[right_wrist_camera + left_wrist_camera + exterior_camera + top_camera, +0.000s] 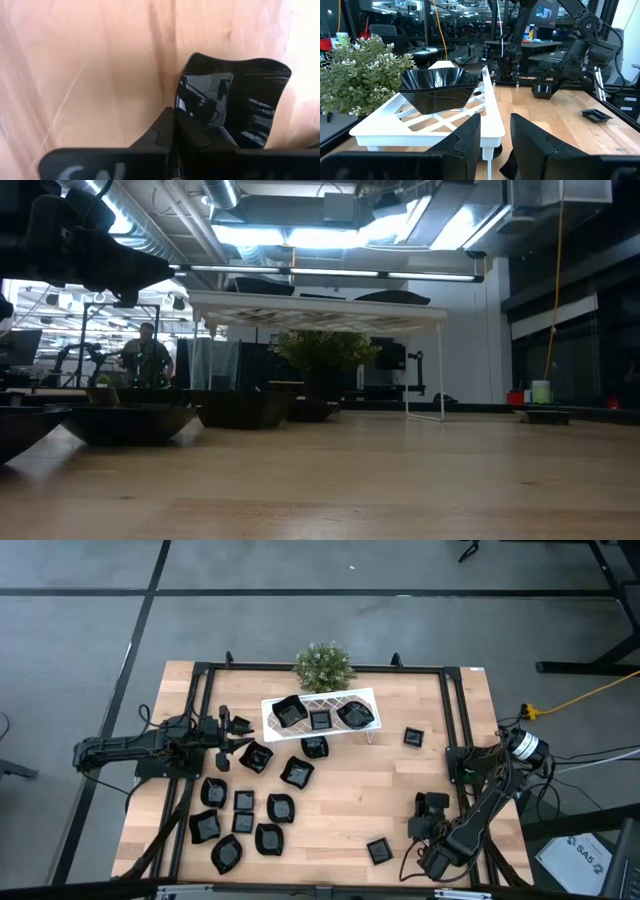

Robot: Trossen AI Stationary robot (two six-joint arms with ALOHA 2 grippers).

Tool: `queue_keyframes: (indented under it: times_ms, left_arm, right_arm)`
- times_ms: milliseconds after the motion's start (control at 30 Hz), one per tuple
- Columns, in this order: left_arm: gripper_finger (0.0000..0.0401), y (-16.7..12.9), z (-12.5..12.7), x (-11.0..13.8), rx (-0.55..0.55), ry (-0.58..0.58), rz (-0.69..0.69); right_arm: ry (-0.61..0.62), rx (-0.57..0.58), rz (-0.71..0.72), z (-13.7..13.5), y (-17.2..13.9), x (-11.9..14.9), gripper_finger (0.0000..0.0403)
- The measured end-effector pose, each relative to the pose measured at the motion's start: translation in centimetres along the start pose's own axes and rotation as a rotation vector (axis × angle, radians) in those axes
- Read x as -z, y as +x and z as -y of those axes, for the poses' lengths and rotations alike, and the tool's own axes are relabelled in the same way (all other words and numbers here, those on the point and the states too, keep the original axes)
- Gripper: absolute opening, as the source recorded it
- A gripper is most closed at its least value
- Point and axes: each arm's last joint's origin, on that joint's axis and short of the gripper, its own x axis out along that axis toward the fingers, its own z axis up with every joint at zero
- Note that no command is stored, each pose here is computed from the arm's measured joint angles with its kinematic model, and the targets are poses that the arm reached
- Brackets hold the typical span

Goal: Pick & Place Mini shaped plates
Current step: Stack the distorted square plate on top of the distorted square plate on the shelf

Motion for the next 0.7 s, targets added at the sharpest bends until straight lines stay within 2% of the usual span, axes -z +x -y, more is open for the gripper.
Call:
queue_keyframes:
  times_ms: [133, 367, 700]
  left_arm:
    - [0.0100, 0.0, 0.0, 0.0, 0.000, 0.000, 0.000]
    - [0.0100, 0.0, 0.0, 0.0, 0.000, 0.000, 0.000]
    - [0.0100, 0.0, 0.0, 0.0, 0.000, 0.000, 0.000]
  right_arm:
    - [0.057, 0.009, 0.015, 0.3, 0.0, -0.6, 0.0005]
    - [0.098, 0.016, 0.155, 0.2, -1.6, -2.6, 0.0004]
    - [0.064, 0.005, 0.306, 1.0, -5.1, -6.8, 0.0002]
